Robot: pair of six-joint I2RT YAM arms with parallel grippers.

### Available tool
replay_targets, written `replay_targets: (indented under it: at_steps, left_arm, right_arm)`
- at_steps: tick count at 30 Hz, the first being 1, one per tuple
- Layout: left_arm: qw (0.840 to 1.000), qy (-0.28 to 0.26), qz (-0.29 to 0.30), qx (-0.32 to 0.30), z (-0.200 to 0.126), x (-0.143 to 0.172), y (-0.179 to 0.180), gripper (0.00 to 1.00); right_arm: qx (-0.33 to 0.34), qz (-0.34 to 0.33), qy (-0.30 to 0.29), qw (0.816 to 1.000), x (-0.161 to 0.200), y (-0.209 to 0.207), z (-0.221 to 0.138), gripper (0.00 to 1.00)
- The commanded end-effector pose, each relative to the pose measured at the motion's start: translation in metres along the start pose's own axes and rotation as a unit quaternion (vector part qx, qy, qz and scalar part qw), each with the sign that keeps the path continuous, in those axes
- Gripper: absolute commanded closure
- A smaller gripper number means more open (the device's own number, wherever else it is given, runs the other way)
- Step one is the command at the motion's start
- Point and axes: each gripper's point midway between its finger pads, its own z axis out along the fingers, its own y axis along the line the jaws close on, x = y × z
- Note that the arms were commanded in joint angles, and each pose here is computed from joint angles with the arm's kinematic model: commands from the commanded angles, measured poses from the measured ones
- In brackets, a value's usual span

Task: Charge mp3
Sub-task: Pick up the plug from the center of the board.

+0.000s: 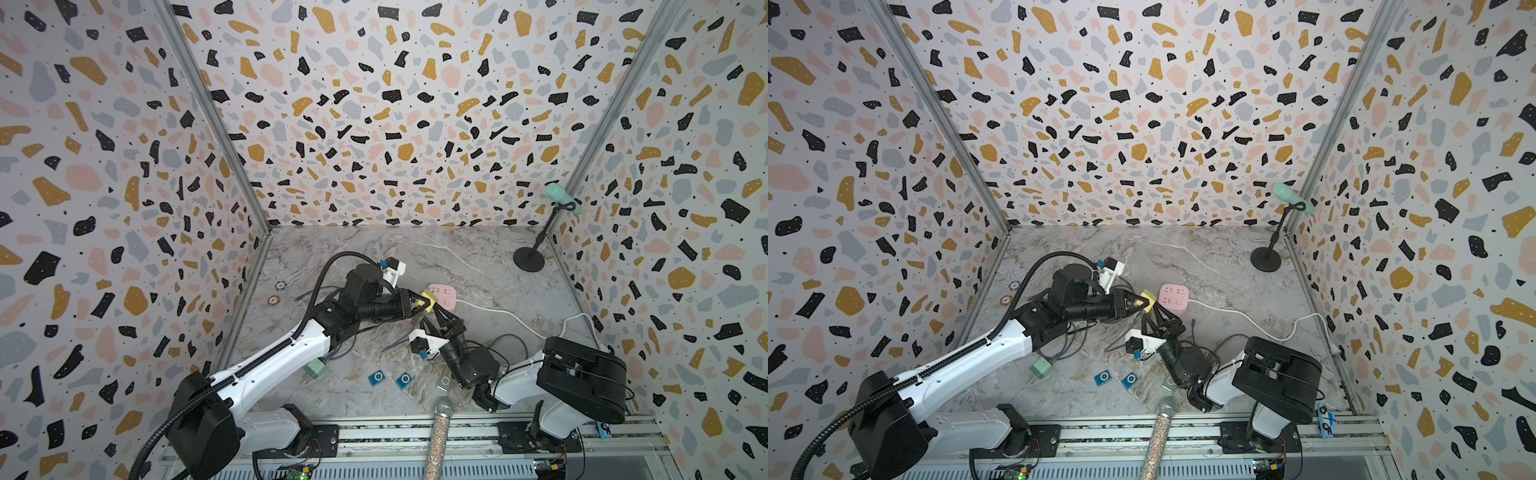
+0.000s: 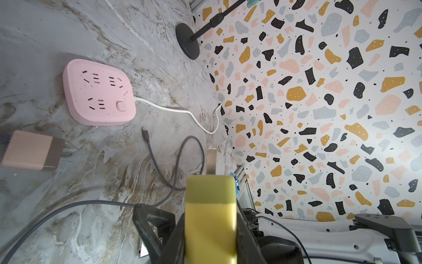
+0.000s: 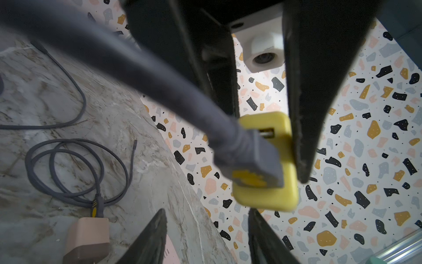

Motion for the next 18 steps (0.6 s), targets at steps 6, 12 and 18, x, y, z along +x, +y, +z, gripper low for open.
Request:
replay_targets:
  at_steps: [6,12,18]
  left_arm:
    - [1.000,-0.027,0.010,-0.001,-0.002,-0.009,-0.006,0.86]
    - [0.999,-0.036,0.005,-0.027,0.000,-0.013,0.004,0.87]
    - [1.000,-0.024,0.003,-0.016,0.002,-0.010,-0.002,0.86]
  right_arm:
    - [0.123,0.077,-0.046,0.988,-0.025,-0.069,-0.009,0.43]
    - [0.135,0.077,-0.046,0.987,-0.024,-0.081,-0.016,0.42]
    - [0.128,0.056,-0.049,0.989,-0.028,-0.073,-0.007,0.40]
